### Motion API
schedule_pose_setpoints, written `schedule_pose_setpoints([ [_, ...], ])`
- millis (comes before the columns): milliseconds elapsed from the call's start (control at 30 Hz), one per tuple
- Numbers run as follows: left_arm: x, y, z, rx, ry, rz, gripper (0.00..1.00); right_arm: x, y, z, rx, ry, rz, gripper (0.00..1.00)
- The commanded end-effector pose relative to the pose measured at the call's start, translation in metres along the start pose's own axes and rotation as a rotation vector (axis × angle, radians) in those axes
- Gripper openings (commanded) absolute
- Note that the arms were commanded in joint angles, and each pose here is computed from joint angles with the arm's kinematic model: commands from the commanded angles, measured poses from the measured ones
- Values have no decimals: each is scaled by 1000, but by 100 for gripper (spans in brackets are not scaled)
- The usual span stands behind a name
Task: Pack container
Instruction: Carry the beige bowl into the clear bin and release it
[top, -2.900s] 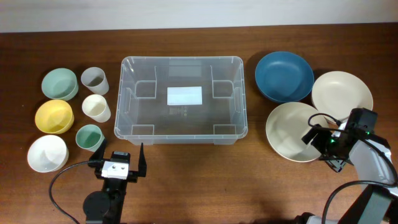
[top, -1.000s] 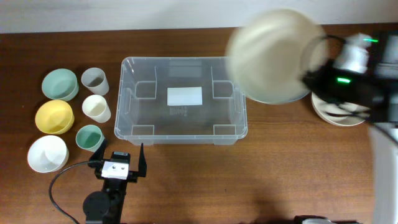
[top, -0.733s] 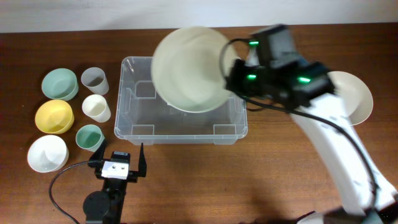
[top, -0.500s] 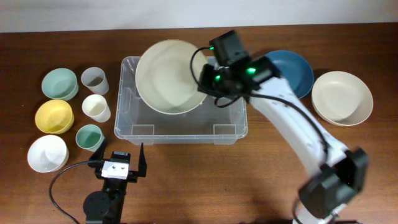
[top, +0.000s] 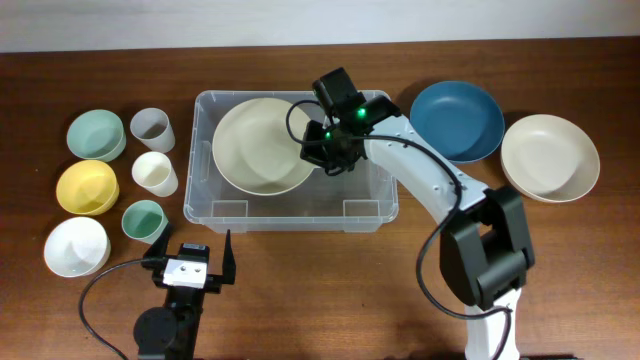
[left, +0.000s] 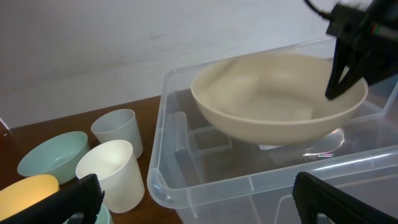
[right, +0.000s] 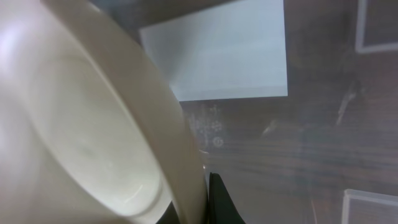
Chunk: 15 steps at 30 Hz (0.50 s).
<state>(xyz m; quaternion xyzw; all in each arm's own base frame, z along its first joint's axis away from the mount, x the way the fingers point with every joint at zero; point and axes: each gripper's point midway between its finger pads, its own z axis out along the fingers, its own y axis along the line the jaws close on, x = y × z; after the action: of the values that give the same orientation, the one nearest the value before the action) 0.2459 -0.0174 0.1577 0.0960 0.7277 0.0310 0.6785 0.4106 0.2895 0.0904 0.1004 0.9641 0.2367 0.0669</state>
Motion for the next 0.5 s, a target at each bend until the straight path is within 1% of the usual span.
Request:
schedule_pose_setpoints([
  [0,2,0,0,2,7,15,100,6,4,10,-16,34,19,4],
  [467,2,0,0,2,7,15,100,21,-12,50,48,99,23,4],
])
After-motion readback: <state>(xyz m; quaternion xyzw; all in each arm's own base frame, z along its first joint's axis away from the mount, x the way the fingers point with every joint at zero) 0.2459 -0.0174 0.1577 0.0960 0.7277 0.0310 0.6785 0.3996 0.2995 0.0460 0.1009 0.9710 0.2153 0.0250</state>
